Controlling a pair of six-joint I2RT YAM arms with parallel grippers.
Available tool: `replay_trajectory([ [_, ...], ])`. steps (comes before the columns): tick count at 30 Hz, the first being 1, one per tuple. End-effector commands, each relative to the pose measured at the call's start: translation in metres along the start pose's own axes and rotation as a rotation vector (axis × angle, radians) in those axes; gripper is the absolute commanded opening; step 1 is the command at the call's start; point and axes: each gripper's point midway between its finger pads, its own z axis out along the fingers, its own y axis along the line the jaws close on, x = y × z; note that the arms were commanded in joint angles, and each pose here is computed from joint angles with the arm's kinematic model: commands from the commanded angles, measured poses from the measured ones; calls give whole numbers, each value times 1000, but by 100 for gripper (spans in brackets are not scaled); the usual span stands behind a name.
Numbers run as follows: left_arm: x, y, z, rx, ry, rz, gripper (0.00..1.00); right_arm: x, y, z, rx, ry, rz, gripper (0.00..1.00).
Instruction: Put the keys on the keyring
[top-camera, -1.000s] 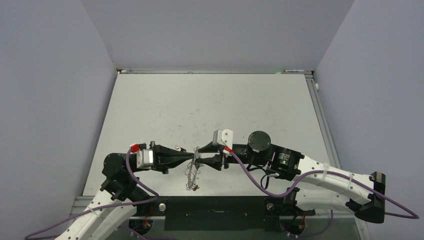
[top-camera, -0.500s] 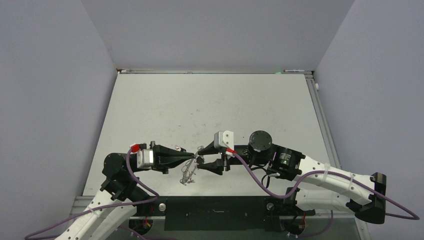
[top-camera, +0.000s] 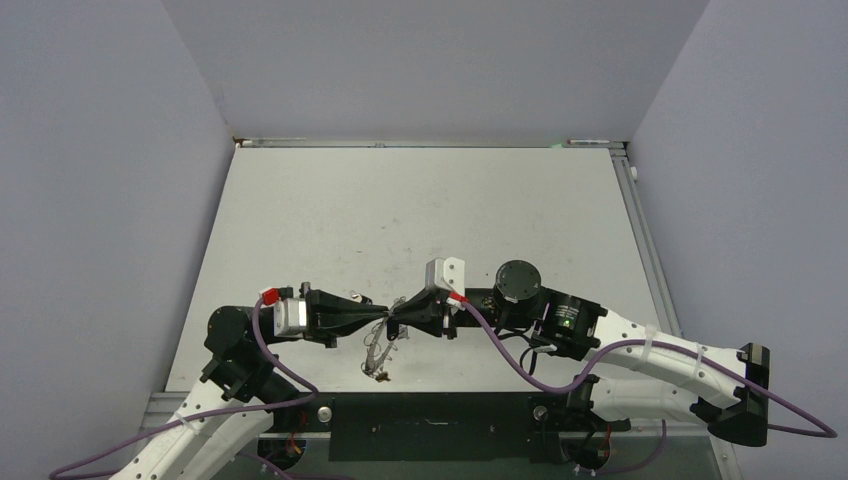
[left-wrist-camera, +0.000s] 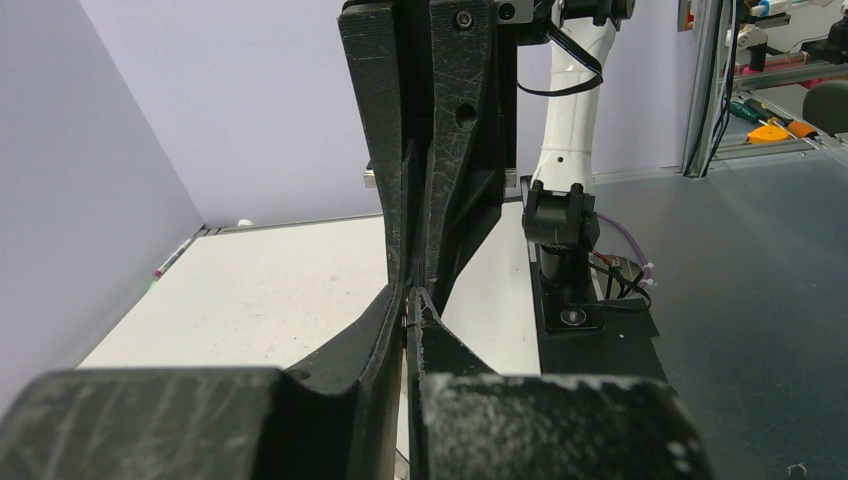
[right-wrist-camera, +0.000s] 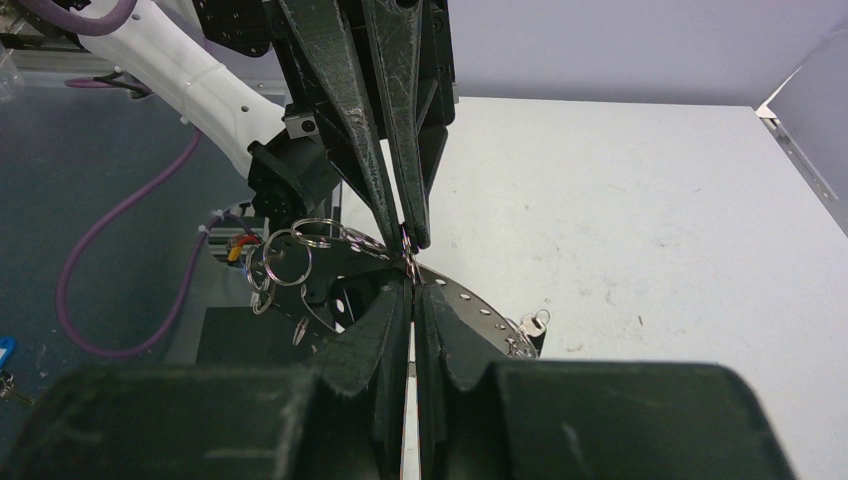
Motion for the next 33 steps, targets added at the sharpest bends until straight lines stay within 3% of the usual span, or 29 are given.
replay_trajectory([
  [1, -16, 1, 0, -8, -43, 60, 0, -30, -11, -2, 48, -76, -32, 5],
  [16, -20, 1, 0, -9, -57, 67, 0, -7, -10, -12, 81, -73, 10, 5],
  [33, -21, 1, 0, -12, -66, 66, 0, 3, 0, 9, 0, -104, 67, 5],
])
